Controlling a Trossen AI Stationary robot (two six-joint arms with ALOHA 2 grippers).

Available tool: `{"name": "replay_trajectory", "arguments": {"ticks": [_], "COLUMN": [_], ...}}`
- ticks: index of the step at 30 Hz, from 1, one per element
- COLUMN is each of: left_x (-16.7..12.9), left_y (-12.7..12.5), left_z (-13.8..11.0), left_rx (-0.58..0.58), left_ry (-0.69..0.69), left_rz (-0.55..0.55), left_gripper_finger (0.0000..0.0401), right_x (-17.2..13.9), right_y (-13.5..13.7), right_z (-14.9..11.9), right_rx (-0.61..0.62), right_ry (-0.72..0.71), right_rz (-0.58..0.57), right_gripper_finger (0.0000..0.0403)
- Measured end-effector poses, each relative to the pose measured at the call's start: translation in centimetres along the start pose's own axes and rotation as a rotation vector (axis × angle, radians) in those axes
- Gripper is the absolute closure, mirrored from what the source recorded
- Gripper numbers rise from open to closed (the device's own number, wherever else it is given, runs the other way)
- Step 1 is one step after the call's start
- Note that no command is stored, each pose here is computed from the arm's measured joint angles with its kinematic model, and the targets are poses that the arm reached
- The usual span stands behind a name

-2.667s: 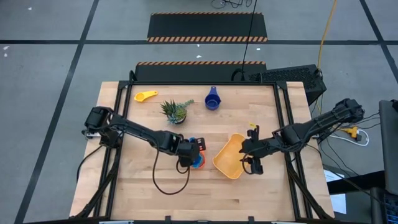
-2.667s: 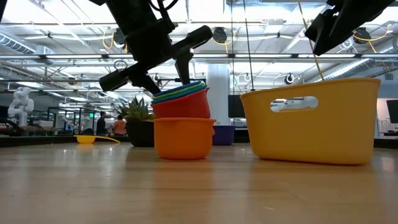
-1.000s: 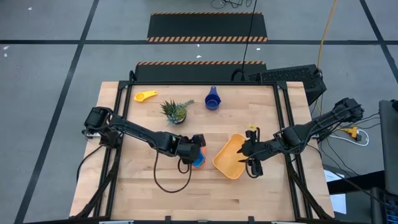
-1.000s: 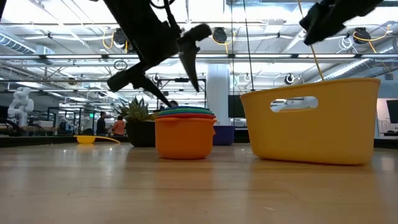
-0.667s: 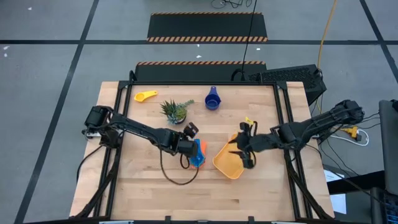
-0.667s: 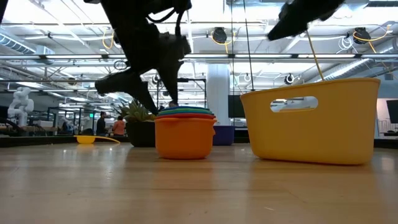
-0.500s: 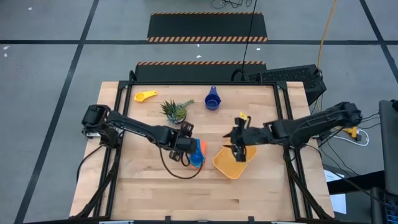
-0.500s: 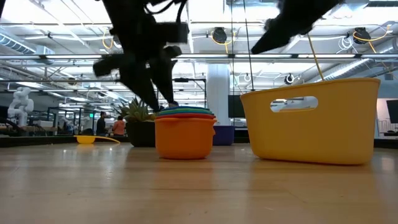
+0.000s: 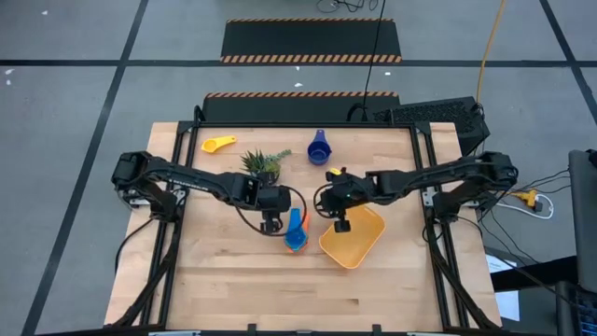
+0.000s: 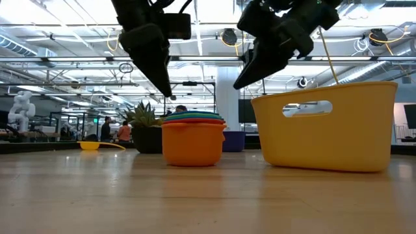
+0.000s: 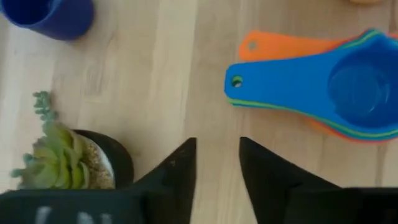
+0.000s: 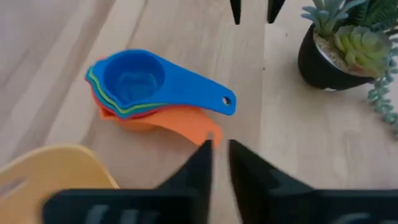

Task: Nest measuring cups in basket
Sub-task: Stack the measuring cups on the orange measuring cup

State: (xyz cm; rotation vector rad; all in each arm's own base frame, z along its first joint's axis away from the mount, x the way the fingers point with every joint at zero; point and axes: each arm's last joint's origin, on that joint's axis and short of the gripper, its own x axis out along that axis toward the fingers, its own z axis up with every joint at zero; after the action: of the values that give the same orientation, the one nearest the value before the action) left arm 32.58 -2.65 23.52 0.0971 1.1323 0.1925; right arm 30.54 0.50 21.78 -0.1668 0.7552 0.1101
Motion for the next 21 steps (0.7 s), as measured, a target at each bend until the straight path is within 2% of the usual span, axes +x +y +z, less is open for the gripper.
{"name": "replay_trajectory", "arguments": {"ticks": [2,5,6,10,14,21], "left_x": [0.1,0.6,0.8,2.1,3.3,3.6], "left_y": [-0.1,-0.1,0.0,0.3,0.6,1.5], "left_z": [-0.2,-0.8,-1.0,-1.5,-1.7,-1.8], "left_rx": [-0.02,-0.049,-0.063,-0.118,-0.198,-0.238], "left_ry": [0.011,0.035,0.042,0.02,-0.034,-0.027], "left_rz": [-0.001,0.003,0.006,-0.04,-0.105,-0.108], "left_gripper_finger": [0.031,0.0377,0.0388,0.0395,0.0396,0.0397], "right_x": [0.1,0.0,0.0,0.5,1.7,3.2], "right_y": [-0.2,-0.6,-0.7,-1.2,-1.5,-2.0], "right_z": [0.1,0.1,0.1,-0.1,-0.8,-1.0], "right_rx": [-0.033,-0.081,-0.095,-0.128,-0.161,-0.255], "right_ry": [-0.006,-0.01,-0.014,-0.037,0.0,-0.019], "right_rz": [-0.004,-0.014,-0.017,0.071,0.117,0.211], "right_gripper_finger": [0.0392,0.04,0.0402,0.0403,0.0403,0.0403]}}
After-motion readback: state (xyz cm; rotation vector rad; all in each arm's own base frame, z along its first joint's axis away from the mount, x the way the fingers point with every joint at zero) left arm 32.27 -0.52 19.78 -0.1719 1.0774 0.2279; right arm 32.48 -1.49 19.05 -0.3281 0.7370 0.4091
